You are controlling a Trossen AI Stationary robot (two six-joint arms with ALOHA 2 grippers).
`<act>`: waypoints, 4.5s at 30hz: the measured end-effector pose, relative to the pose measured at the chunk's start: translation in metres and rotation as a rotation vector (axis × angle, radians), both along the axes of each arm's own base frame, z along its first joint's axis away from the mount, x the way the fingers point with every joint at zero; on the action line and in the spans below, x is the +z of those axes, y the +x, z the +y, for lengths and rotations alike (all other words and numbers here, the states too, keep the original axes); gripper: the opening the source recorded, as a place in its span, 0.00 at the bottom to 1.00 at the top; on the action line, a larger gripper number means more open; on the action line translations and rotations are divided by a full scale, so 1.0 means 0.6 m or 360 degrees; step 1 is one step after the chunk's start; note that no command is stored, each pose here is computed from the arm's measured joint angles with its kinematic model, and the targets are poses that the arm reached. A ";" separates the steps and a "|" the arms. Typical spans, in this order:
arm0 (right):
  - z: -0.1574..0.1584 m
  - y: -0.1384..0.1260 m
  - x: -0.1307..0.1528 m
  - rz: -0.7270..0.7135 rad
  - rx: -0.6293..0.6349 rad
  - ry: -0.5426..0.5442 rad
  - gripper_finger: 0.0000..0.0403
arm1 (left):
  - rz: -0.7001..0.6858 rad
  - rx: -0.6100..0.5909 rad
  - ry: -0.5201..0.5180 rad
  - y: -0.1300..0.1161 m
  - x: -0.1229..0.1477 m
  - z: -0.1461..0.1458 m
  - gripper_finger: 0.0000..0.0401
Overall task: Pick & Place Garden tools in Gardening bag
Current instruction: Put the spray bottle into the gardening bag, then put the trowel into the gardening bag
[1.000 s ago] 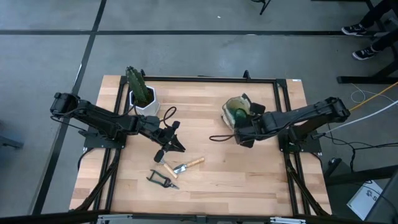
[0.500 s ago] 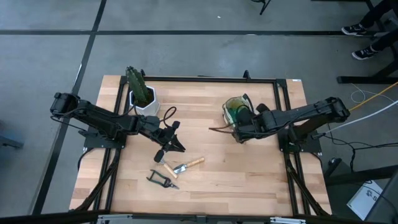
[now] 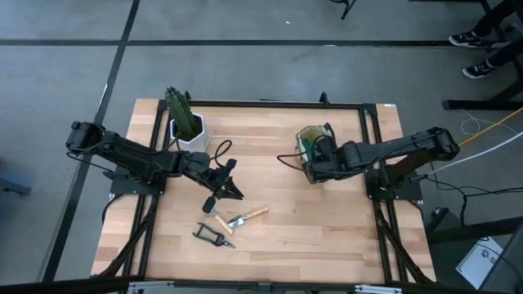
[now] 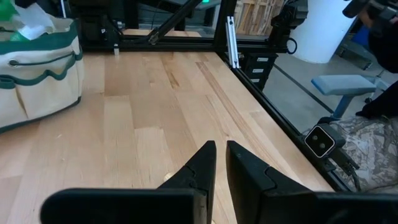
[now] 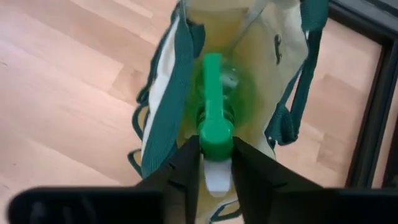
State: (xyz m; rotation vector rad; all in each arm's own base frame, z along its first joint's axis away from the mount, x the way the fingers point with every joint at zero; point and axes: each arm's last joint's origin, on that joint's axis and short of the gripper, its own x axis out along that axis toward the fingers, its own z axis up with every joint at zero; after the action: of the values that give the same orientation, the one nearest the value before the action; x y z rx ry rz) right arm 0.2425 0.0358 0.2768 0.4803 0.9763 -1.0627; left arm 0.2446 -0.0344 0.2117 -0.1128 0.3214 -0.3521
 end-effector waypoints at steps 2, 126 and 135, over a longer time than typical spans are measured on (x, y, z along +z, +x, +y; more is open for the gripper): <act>0.001 -0.002 -0.004 0.0022 0.0001 0.0032 0.32 | 0.0001 0.0000 0.0000 0.000 0.000 0.000 0.08; 0.227 0.224 -0.169 -0.0684 0.2002 -0.0304 0.46 | 0.0001 0.0000 0.0000 0.000 0.000 0.000 0.08; 0.198 0.238 -0.194 -0.0578 0.1938 -0.0295 0.46 | 0.0000 0.0000 0.0000 0.000 0.000 0.000 0.08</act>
State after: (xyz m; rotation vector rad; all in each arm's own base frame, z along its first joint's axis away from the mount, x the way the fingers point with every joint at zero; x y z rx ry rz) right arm 0.3854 0.1544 0.1603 -0.1182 0.6386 0.0493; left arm 0.2446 -0.0344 0.2116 -0.1128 0.3217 -0.3521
